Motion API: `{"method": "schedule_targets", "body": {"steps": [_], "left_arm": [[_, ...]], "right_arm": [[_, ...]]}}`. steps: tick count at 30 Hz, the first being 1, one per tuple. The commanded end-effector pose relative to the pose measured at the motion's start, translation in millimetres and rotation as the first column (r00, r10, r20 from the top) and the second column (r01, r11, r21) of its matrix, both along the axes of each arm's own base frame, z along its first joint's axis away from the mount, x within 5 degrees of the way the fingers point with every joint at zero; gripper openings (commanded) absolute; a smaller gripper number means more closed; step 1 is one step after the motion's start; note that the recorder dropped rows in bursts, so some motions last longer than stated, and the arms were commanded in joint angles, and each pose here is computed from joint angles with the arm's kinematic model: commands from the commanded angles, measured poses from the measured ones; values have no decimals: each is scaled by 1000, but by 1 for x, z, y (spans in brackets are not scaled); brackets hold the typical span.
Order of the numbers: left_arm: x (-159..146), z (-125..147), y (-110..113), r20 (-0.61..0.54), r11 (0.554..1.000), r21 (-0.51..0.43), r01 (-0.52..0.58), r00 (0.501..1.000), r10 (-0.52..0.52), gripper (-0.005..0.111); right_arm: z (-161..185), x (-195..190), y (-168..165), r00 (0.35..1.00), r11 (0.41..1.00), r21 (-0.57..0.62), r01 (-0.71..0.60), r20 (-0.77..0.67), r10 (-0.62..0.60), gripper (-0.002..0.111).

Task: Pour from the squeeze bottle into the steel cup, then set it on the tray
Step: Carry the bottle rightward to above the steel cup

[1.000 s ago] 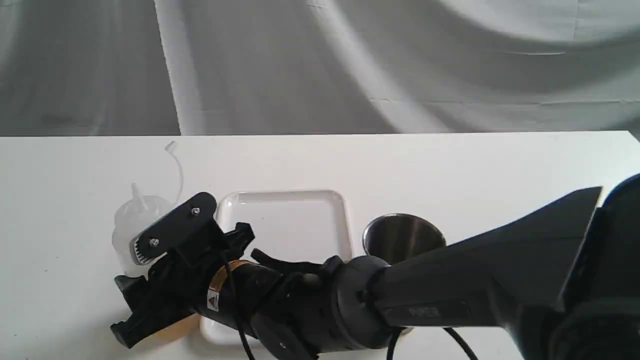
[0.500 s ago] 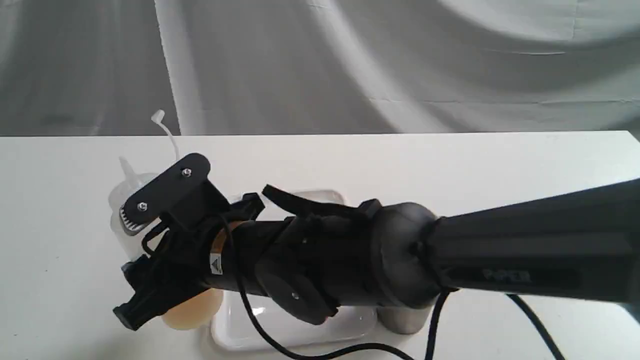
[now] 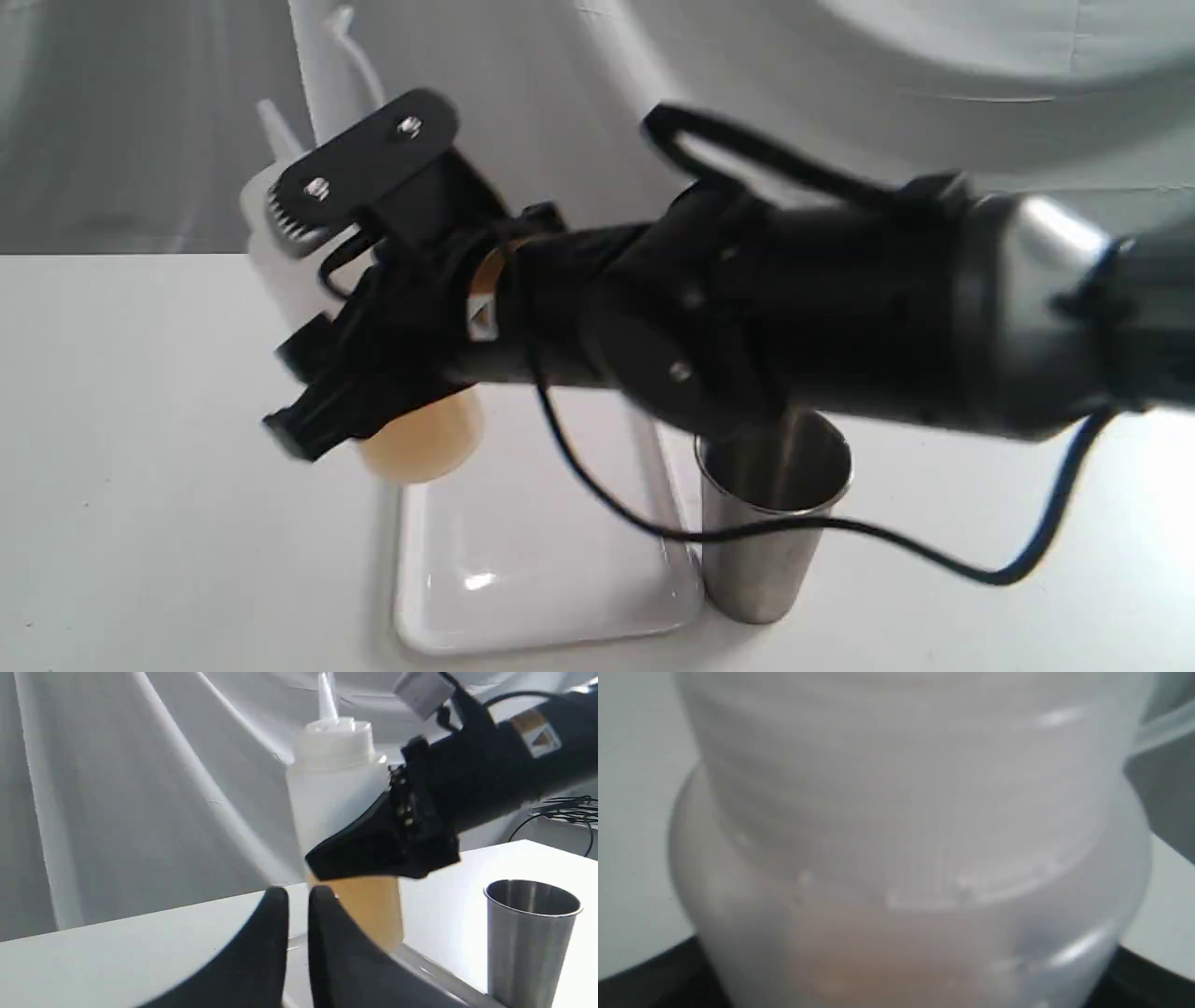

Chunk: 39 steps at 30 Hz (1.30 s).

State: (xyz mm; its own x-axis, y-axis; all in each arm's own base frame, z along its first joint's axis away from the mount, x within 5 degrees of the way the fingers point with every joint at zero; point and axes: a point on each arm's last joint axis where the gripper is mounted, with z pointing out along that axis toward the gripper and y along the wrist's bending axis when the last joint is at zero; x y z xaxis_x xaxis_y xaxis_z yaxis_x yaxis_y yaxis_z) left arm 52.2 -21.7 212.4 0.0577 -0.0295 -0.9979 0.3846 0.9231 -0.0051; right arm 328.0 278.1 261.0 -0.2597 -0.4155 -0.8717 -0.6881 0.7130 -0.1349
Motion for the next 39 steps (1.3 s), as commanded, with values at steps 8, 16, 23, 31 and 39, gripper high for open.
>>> {"method": "schedule_targets", "body": {"steps": [8, 16, 23, 31, 39], "left_arm": [[0, 0, 0, 11, 1000, 0, -2, 1000, 2, 8], [0, 0, 0, 11, 1000, 0, -2, 1000, 2, 8], [0, 0, 0, 11, 1000, 0, -2, 1000, 2, 8], [0, 0, 0, 11, 1000, 0, -2, 1000, 2, 8], [0, 0, 0, 11, 1000, 0, -2, 1000, 2, 8]], "right_arm": [[90, -5, -105, 980, 973, -141, 182, 103, -169, 0], [117, -32, -164, 950, 877, -365, 312, 94, -299, 0], [117, -59, -200, 930, 835, -413, 364, 124, -345, 0], [70, -84, -217, 940, 743, -591, 313, 84, -330, 0], [44, -88, -224, 952, 670, -693, 266, 77, -297, 0]]}}
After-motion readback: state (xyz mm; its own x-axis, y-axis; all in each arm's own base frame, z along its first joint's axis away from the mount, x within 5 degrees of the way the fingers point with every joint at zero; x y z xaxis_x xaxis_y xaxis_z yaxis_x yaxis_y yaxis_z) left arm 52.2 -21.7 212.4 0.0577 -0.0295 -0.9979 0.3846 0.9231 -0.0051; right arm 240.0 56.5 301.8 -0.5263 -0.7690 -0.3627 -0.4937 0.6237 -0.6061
